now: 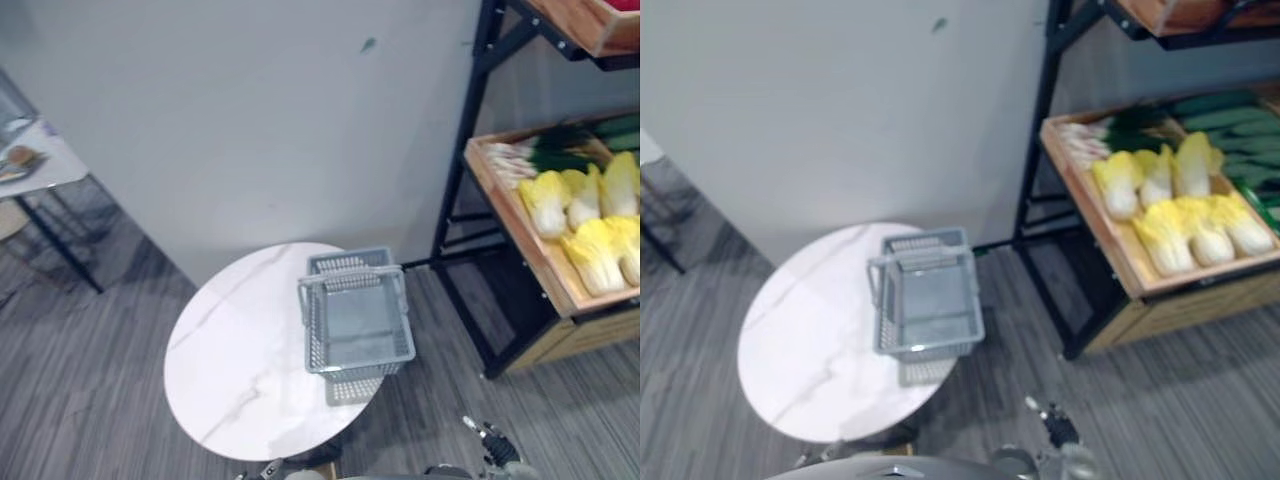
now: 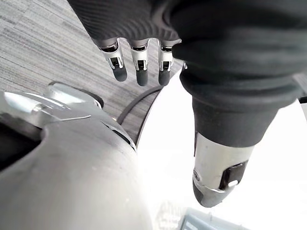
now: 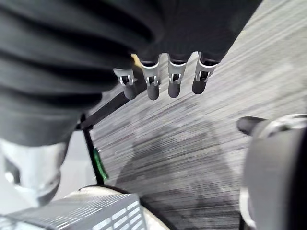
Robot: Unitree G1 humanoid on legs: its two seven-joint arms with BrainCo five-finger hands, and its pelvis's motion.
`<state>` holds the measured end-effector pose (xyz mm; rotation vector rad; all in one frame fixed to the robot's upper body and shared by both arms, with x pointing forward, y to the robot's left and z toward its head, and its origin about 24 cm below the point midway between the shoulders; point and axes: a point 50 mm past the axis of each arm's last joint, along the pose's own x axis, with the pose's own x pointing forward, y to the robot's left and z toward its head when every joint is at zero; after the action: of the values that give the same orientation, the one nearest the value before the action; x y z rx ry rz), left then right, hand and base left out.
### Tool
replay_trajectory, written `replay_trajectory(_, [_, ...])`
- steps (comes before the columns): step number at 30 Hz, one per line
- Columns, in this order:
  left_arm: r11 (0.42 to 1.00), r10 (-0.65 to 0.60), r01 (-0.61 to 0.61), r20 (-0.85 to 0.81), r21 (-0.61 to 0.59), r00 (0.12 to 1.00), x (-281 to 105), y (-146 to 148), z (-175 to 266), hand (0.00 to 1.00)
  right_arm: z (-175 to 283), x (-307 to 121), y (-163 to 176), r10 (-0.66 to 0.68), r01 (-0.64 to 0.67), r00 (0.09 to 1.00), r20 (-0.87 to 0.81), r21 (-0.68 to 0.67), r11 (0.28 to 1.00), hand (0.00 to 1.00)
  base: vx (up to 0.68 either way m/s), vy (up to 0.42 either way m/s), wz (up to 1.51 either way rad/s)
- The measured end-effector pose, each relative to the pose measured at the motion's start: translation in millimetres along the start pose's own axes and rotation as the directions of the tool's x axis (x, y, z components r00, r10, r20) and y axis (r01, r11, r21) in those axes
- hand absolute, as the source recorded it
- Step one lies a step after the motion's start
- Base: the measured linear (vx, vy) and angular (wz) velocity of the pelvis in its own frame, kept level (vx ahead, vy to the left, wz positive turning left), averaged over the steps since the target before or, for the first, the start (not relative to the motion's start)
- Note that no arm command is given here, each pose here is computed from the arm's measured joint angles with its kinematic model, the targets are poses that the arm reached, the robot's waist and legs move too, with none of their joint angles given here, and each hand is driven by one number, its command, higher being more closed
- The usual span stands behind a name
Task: Pick vegetable in the basket
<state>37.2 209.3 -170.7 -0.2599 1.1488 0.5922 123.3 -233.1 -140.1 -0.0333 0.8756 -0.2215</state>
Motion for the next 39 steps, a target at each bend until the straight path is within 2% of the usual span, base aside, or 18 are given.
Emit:
replay_trajectory(6, [0.997, 0.002, -0.003, 0.015, 0.081, 1.000, 0, -1, 1, 0.00, 92, 0, -14, 0.014, 0.081, 0.934, 0.358, -0.249, 0.965, 0.00, -0.02, 0.048, 0.00])
replay_trajectory(10, [0.986, -0.010, 0.004, 0.038, 0.167, 0.999, 2, 0, 9, 0.00, 148, -9, -15, 0.031, 0.204, 0.836, 0.548, -0.361, 0.910, 0.00, -0.01, 0.173, -0.11])
replay_trajectory(13, [0.975, -0.022, 0.014, 0.034, 0.221, 0.999, 2, 0, 8, 0.00, 198, -24, -15, 0.085, 0.337, 0.721, 0.687, -0.456, 0.824, 0.00, 0.07, 0.150, 0.05])
replay_trajectory(15, [0.964, -0.036, 0.024, 0.038, 0.265, 0.999, 2, -1, 9, 0.00, 245, -36, -5, 0.156, 0.442, 0.610, 0.777, -0.497, 0.746, 0.00, 0.05, 0.108, 0.02])
replay_trajectory(18, [0.959, -0.041, 0.025, 0.051, 0.282, 0.998, 2, -1, 13, 0.00, 291, -53, 22, 0.260, 0.513, 0.481, 0.837, -0.509, 0.691, 0.00, 0.01, 0.026, 0.04])
replay_trajectory(23, [0.958, -0.045, 0.016, 0.096, 0.286, 0.994, 5, -3, 29, 0.00, 348, -81, 63, 0.430, 0.612, 0.329, 0.841, -0.537, 0.581, 0.00, -0.05, -0.026, 0.19])
replay_trajectory(25, [0.959, -0.042, 0.010, 0.107, 0.283, 0.993, 5, -3, 31, 0.00, 369, -93, 75, 0.506, 0.700, 0.301, 0.809, -0.547, 0.459, 0.00, -0.03, -0.006, 0.19])
replay_trajectory(32, [0.963, -0.018, -0.015, 0.120, 0.270, 0.993, 5, -2, 34, 0.00, 396, -118, 106, 0.608, 0.750, 0.237, 0.758, -0.541, 0.382, 0.00, 0.01, 0.006, 0.11])
replay_trajectory(34, [0.964, -0.018, -0.016, 0.125, 0.267, 0.992, 6, -3, 36, 0.00, 399, -116, 109, 0.613, 0.751, 0.252, 0.748, -0.551, 0.364, 0.00, 0.00, 0.000, 0.00])
replay_trajectory(36, [0.964, -0.017, -0.019, 0.137, 0.264, 0.990, 6, -5, 39, 0.00, 404, -111, 110, 0.611, 0.773, 0.295, 0.735, -0.559, 0.301, 0.00, 0.02, 0.001, 0.04])
replay_trajectory(39, [0.964, -0.015, -0.025, 0.148, 0.264, 0.989, 6, -6, 43, 0.00, 410, -107, 109, 0.593, 0.783, 0.328, 0.735, -0.563, 0.264, 0.00, 0.01, 0.001, 0.09])
